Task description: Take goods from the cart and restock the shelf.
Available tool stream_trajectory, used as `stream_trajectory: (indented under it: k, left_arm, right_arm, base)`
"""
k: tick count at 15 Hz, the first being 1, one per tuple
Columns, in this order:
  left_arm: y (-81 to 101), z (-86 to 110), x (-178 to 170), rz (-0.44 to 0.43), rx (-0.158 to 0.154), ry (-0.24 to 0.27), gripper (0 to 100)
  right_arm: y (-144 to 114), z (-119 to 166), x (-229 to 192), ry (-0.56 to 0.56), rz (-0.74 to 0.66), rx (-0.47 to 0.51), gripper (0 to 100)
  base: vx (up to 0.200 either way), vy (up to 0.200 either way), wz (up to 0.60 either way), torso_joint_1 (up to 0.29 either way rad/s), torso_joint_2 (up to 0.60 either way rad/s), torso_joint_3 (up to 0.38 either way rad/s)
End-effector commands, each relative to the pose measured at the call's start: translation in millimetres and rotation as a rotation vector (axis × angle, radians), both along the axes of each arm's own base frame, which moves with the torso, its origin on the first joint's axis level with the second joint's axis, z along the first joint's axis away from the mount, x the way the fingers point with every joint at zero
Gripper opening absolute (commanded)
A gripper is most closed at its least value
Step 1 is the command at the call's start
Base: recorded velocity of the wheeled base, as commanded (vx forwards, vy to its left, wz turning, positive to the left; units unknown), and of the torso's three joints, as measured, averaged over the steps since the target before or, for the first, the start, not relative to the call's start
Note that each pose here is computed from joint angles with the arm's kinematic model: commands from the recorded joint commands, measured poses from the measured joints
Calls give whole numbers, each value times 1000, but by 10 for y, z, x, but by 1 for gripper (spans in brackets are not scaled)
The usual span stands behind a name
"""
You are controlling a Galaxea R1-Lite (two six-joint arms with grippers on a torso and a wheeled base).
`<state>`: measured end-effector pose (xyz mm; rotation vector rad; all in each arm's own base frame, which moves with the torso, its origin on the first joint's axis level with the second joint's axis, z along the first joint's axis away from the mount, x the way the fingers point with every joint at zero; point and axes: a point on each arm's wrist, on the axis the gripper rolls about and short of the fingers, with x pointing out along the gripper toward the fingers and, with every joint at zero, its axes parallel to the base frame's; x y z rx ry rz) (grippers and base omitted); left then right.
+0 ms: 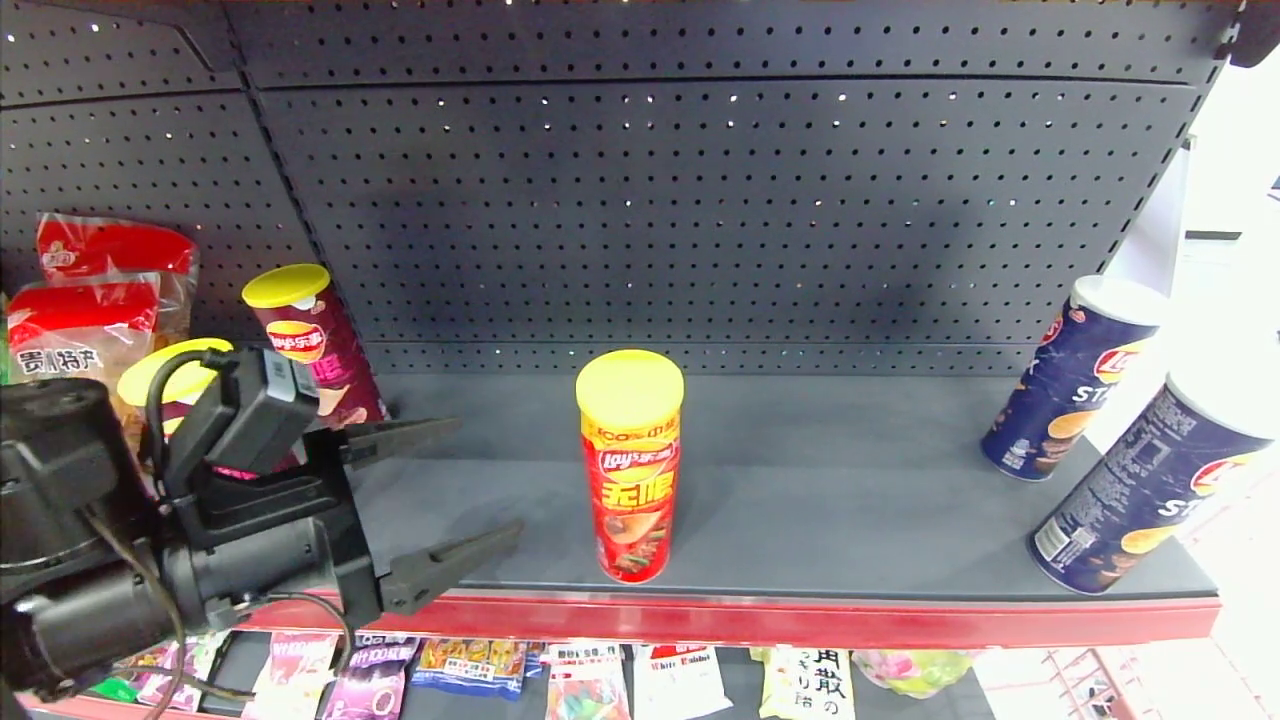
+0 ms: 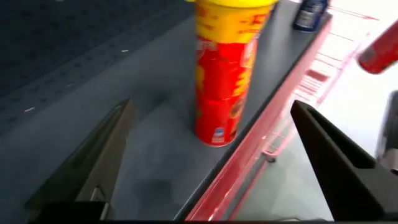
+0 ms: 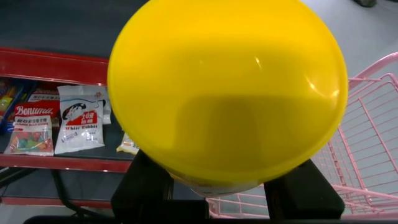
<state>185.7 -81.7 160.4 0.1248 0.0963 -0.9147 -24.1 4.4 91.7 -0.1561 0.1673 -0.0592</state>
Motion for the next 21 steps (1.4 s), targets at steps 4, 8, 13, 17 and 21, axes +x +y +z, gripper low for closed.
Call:
stream_trajectory:
  k: [4,8,13,17,21]
  left_arm:
    - [240,181,-554,171,11,-39,100]
    - [558,190,-1299,320,34,33,100]
    - [767,-26,-1795,449,29,60,100]
    - [788,-92,-1835,478,46,79,100]
    - [791,-165,-1841,479,56,91,100]
  right_arm:
    - [-5,-5,2,5,26,2,0]
    - [0,430,16,-43,102,4,0]
    - [36,1527,506,-25,428,41,0]
    - [269,1916,1105,69,677,51,0]
    - [523,1776,1678,228,730,51,0]
  base:
    - [0,0,0,0,0,0]
    - [0,0,0,0,0,0]
    - [0,0,0,0,0,0]
    - [0,0,0,0,0,0]
    - [0,0,0,0,0,0]
